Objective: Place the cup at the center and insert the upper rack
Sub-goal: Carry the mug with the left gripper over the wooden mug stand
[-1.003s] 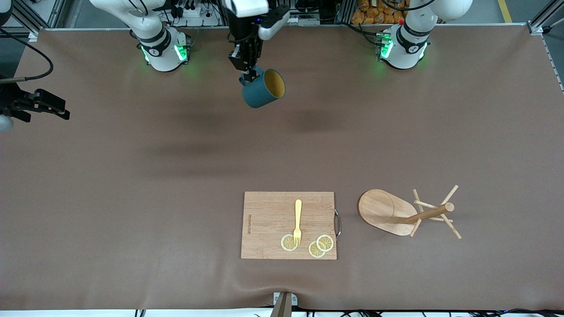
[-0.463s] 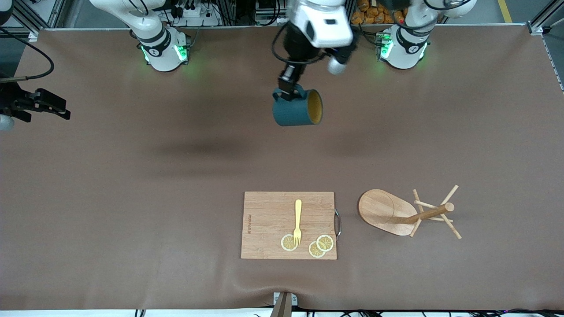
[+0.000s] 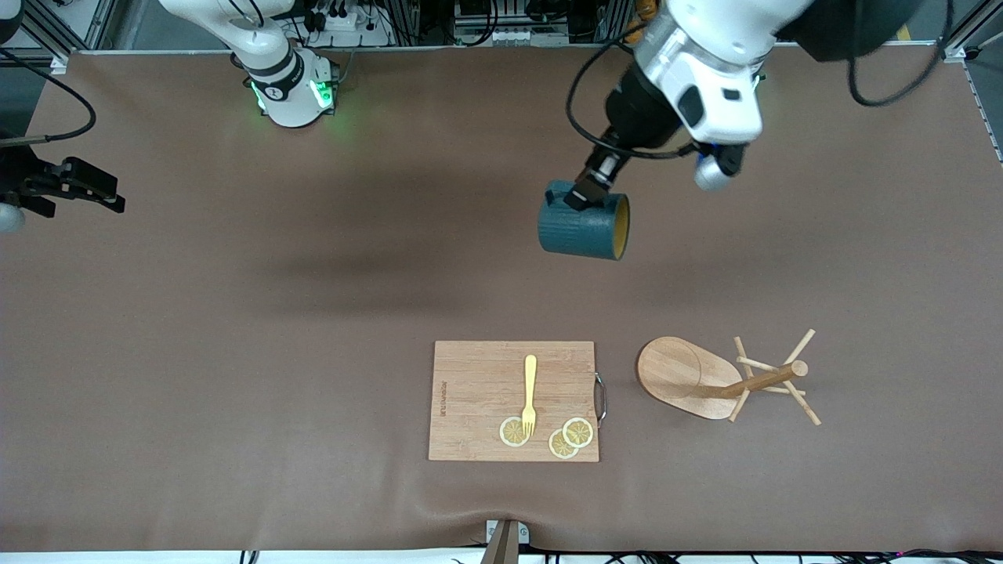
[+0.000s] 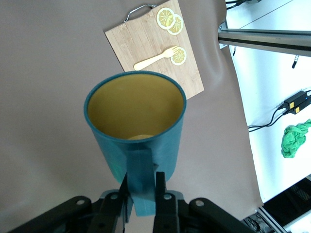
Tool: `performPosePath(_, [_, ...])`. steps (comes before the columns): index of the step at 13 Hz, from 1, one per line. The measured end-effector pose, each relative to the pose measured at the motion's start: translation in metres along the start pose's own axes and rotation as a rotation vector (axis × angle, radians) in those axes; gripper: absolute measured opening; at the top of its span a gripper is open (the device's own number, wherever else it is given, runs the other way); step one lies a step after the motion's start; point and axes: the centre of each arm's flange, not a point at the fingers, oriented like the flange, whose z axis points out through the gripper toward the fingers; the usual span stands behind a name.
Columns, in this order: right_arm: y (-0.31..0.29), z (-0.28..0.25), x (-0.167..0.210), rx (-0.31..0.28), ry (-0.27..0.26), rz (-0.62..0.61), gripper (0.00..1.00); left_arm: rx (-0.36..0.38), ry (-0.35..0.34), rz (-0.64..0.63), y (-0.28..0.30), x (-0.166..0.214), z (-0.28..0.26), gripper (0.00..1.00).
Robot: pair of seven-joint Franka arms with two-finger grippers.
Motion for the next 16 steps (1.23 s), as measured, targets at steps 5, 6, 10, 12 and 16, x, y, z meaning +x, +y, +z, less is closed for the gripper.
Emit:
performPosePath(5, [0.002,-0.002,0.000,0.000,0.003,0.004,1.00,0.034,-0.080,0.008,-0.003,0.058,0.010,0.21])
performPosePath(6, [0.002,-0.002,0.000,0.000,0.004,0.004,1.00,0.037,-0.105,0.006,-0.004,0.072,0.009,0.21])
performPosePath(10, [0.002,-0.002,0.000,0.000,0.005,0.006,1.00,0.037,-0.173,0.005,-0.011,0.128,0.008,0.21])
performPosePath(12, [0.003,-0.002,0.000,0.000,0.005,0.006,1.00,0.041,-0.202,0.011,-0.017,0.152,0.016,0.21])
performPosePath(16, [0.003,-0.002,0.000,0.000,0.005,0.007,1.00,0.019,-0.271,0.000,-0.024,0.187,0.024,0.21])
